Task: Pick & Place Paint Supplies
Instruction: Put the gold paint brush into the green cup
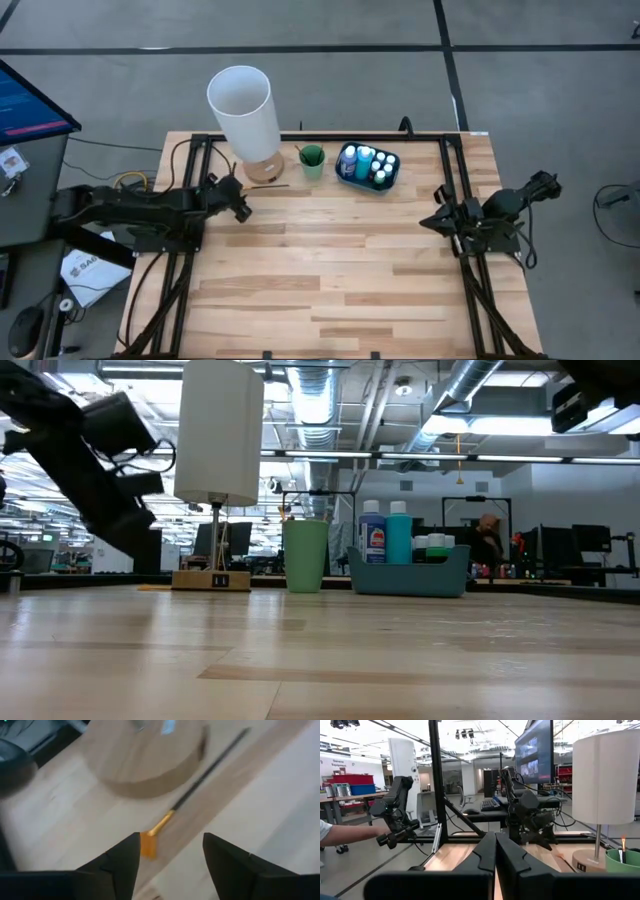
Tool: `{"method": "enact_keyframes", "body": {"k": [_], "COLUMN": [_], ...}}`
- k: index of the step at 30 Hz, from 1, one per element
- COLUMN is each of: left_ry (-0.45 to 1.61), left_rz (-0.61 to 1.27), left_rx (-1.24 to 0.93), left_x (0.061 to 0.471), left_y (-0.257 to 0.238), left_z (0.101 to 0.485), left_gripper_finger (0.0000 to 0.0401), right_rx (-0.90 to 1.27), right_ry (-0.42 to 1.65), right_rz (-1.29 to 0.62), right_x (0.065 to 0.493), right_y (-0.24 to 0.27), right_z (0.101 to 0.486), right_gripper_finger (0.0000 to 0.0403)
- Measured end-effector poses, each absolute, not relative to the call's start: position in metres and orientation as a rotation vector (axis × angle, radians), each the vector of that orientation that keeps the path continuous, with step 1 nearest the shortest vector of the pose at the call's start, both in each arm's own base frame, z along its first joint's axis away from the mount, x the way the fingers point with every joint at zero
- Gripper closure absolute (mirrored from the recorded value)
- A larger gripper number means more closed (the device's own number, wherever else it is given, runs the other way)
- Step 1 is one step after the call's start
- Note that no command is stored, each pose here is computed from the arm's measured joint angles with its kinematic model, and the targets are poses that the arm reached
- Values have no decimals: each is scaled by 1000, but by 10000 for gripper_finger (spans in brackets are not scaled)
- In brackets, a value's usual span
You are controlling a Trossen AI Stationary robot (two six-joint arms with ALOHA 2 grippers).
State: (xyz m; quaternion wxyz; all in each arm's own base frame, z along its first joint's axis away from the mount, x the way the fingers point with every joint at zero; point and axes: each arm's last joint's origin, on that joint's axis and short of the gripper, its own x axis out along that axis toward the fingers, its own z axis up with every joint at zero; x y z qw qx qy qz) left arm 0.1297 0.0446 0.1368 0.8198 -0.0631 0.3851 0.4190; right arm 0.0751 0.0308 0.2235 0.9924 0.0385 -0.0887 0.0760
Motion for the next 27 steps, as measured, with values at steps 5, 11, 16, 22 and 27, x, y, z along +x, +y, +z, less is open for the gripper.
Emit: {"method": "enact_keyframes", "body": {"k": [5, 11, 16, 22, 27], "left_ry": [852, 850, 848, 891, 931], "left_rz": [978, 998, 1003, 1000, 1017], "left_rx": [-162, -167, -162, -157, -169], "left_x": [129, 128, 129, 132, 134], "left_y": [54, 57, 58, 58, 63], "left_z": [131, 131, 130, 124, 116], "left_gripper_finger": [182, 178, 177, 177, 176], "right_rx": [76, 100, 113, 118, 128], "right_ry": [-178, -168, -154, -154, -154], "right_rz": [163, 181, 183, 183, 184], "right_x": [75, 75, 75, 75, 75], "right_y": [31, 32, 32, 32, 32], "right_z": [224, 223, 221, 221, 222], "right_gripper_finger": [403, 403, 403, 403, 403]}}
